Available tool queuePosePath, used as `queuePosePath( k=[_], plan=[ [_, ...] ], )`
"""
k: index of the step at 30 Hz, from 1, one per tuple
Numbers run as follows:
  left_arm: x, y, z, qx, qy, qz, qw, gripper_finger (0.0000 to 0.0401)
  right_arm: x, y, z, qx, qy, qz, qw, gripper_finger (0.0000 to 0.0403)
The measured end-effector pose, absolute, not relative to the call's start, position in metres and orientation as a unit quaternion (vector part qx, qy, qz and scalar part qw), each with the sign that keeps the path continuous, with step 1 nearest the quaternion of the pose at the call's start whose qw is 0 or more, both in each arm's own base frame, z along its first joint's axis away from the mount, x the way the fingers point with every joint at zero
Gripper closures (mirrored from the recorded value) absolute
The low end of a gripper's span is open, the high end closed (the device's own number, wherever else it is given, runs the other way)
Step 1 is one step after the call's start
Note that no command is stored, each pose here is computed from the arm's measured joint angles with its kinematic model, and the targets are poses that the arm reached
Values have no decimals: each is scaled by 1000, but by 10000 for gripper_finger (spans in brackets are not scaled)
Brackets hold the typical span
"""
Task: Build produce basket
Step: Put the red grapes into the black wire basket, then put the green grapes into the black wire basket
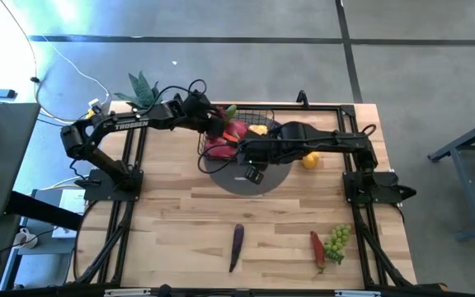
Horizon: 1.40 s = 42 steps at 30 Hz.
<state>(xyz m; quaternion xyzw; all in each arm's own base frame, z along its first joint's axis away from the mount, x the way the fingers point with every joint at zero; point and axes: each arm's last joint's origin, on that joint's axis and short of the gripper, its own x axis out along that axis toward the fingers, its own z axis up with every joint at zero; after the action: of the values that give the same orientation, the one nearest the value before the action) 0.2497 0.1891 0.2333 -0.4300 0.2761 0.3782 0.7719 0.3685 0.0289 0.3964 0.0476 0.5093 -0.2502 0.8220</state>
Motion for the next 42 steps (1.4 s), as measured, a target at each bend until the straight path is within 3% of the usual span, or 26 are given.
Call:
queuePosePath(
  k=[21, 42],
  plan=[
    [245, 203, 248, -443, 255, 373, 775, 240, 369, 28, 396, 7, 522, -224, 823, 280],
    [237, 205, 315, -281, 284, 310, 863, 249, 368, 39, 396, 121, 504, -253, 817, 280]
  ],
)
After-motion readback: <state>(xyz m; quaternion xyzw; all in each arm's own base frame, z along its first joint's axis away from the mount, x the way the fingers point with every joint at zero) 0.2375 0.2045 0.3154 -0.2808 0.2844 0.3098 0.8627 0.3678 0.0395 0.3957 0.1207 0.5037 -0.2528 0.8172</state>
